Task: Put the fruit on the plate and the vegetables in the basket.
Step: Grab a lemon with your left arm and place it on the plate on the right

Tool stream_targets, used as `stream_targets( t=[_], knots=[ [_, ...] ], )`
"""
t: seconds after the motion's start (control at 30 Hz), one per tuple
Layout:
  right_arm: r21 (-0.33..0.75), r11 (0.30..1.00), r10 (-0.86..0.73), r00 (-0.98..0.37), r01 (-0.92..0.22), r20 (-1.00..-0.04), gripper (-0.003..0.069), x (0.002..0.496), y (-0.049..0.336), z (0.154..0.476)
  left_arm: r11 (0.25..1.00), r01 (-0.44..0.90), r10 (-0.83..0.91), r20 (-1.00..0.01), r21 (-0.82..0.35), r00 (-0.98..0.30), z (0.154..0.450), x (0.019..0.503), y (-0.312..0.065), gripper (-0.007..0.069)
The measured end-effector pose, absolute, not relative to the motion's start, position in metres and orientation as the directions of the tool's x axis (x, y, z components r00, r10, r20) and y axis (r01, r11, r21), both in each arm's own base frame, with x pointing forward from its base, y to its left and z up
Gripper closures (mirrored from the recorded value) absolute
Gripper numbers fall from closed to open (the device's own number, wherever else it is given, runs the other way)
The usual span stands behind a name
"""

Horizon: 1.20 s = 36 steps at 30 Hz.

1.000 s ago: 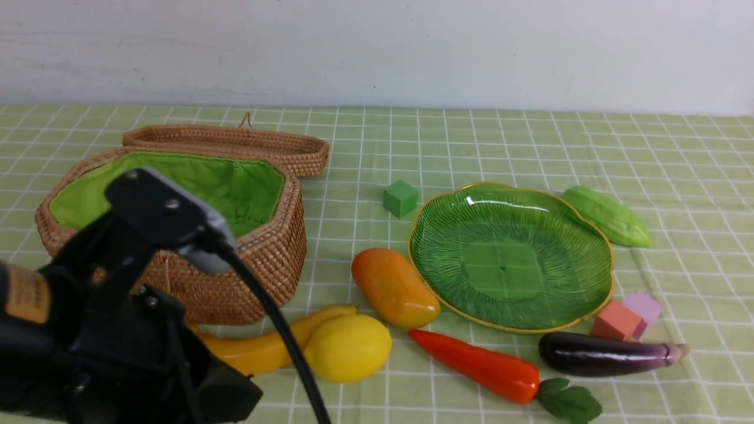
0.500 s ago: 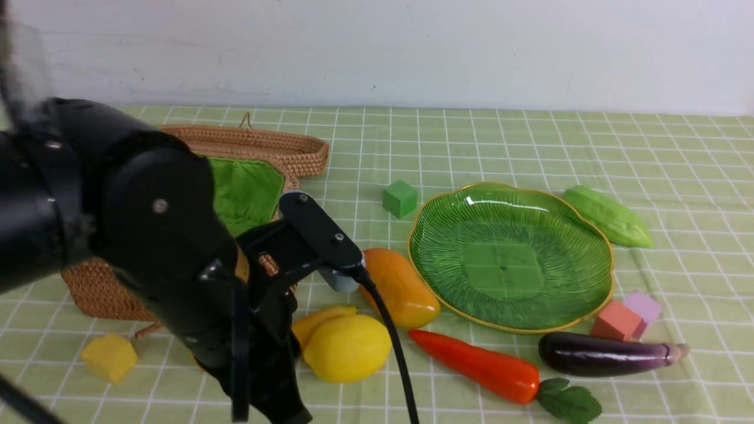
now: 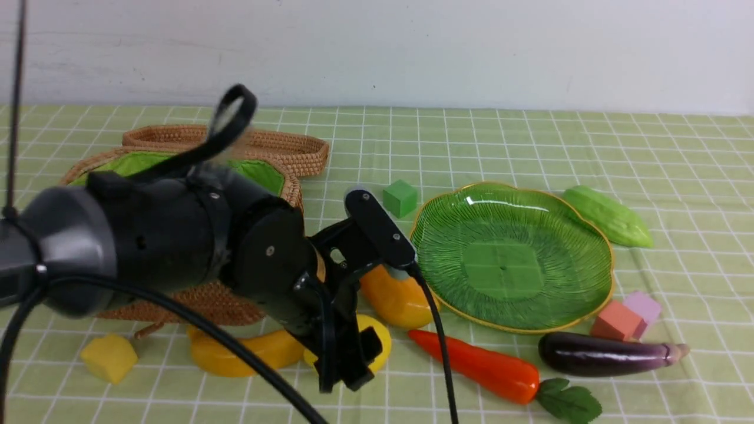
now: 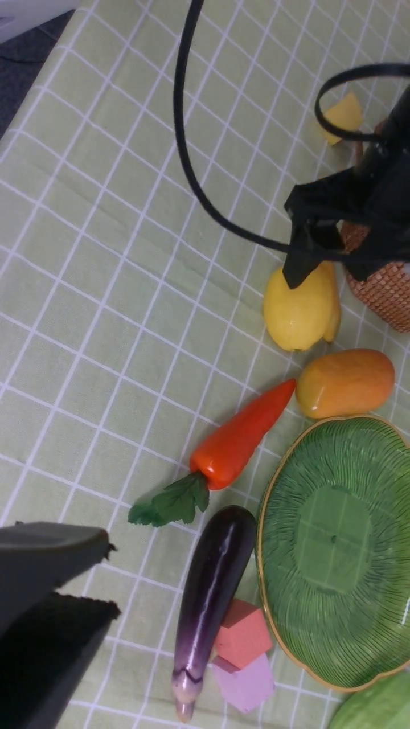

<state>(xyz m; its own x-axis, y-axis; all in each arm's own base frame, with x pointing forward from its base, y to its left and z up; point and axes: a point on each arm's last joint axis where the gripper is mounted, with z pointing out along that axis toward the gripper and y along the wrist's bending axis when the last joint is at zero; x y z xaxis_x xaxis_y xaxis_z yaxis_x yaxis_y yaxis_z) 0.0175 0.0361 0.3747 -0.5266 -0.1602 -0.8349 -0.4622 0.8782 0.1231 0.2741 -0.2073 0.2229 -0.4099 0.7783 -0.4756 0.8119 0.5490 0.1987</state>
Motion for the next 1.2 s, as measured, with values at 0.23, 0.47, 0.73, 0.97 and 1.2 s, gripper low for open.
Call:
stream_targets(
  t=[0.23,0.47,0.73,0.97,1.2],
  knots=[
    [0.123,0.878,-0.160,-0.527,-0.462,-0.835,0.0520,0.018,0.036,0.375,0.476,0.841,0.839,-0.421,0.259,-0.345,0.188,0.289,-0.215,0.0008],
    [0.126,0.877,-0.159,-0.527,-0.464,-0.835,0.0514,0.017,0.036,0.375,0.453,0.845,0.852,-0.415,0.283,-0.318,0.180,0.294,-0.217,0.0016],
    [0.126,0.877,-0.159,-0.527,-0.464,-0.835,0.0510,0.017,0.036,0.375,0.452,0.845,0.853,-0.418,0.287,-0.314,0.182,0.294,-0.217,0.0046],
    [0.126,0.877,-0.159,-0.527,-0.464,-0.835,0.0506,0.017,0.036,0.375,0.460,0.837,0.844,-0.440,0.297,-0.307,0.197,0.290,-0.214,0.0046],
    [0.125,0.878,-0.153,-0.518,-0.462,-0.841,0.0501,0.018,0.036,0.376,0.471,0.822,0.827,-0.485,0.320,-0.285,0.219,0.286,-0.211,0.0046]
  ],
)
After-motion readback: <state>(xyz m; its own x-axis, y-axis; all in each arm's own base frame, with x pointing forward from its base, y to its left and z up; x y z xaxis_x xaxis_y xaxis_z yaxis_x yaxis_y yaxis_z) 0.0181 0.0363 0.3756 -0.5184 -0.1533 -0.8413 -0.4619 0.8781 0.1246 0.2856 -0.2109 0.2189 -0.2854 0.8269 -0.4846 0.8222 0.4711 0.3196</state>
